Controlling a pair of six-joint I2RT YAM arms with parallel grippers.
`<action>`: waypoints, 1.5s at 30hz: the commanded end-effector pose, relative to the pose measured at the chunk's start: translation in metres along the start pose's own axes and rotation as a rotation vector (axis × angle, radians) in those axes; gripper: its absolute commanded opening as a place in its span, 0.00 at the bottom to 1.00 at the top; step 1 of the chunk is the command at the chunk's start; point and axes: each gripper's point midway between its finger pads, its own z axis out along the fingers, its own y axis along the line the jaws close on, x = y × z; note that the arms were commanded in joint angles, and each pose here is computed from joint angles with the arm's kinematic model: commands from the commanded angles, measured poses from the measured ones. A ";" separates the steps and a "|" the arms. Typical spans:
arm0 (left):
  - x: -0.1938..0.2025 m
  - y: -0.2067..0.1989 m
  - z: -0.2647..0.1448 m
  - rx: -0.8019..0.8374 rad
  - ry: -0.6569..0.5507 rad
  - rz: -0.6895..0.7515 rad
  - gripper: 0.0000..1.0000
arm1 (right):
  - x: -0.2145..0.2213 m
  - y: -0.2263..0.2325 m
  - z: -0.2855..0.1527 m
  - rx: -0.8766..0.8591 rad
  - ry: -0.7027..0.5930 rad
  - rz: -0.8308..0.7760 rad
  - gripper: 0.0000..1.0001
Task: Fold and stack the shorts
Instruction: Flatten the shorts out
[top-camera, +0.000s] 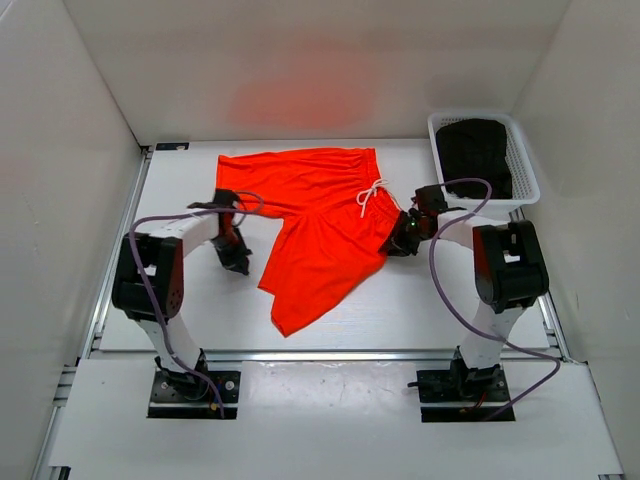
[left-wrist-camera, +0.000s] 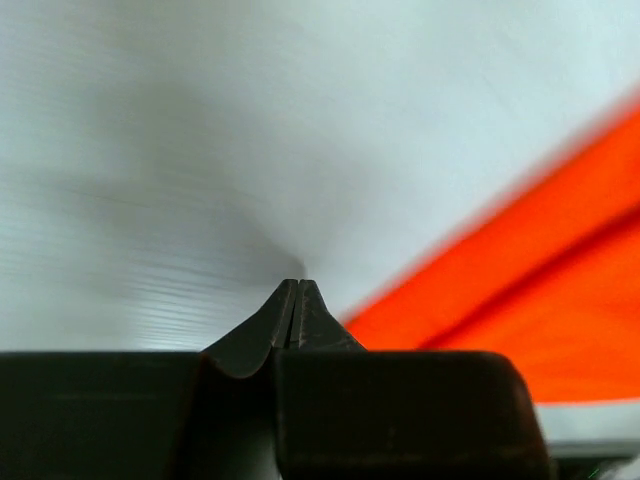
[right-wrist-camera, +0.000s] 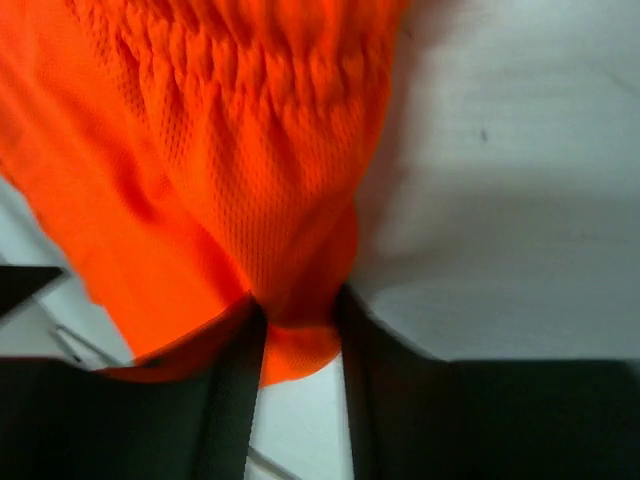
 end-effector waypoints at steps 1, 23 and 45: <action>-0.046 0.037 -0.033 -0.020 -0.147 -0.093 0.10 | -0.009 0.011 0.008 -0.002 -0.016 -0.023 0.19; -0.025 0.011 -0.050 0.111 -0.087 0.040 0.94 | 0.029 0.002 0.004 0.142 -0.017 -0.024 0.12; 0.011 -0.011 0.014 -0.028 0.010 0.099 0.10 | 0.020 -0.014 -0.016 0.144 -0.047 -0.005 0.32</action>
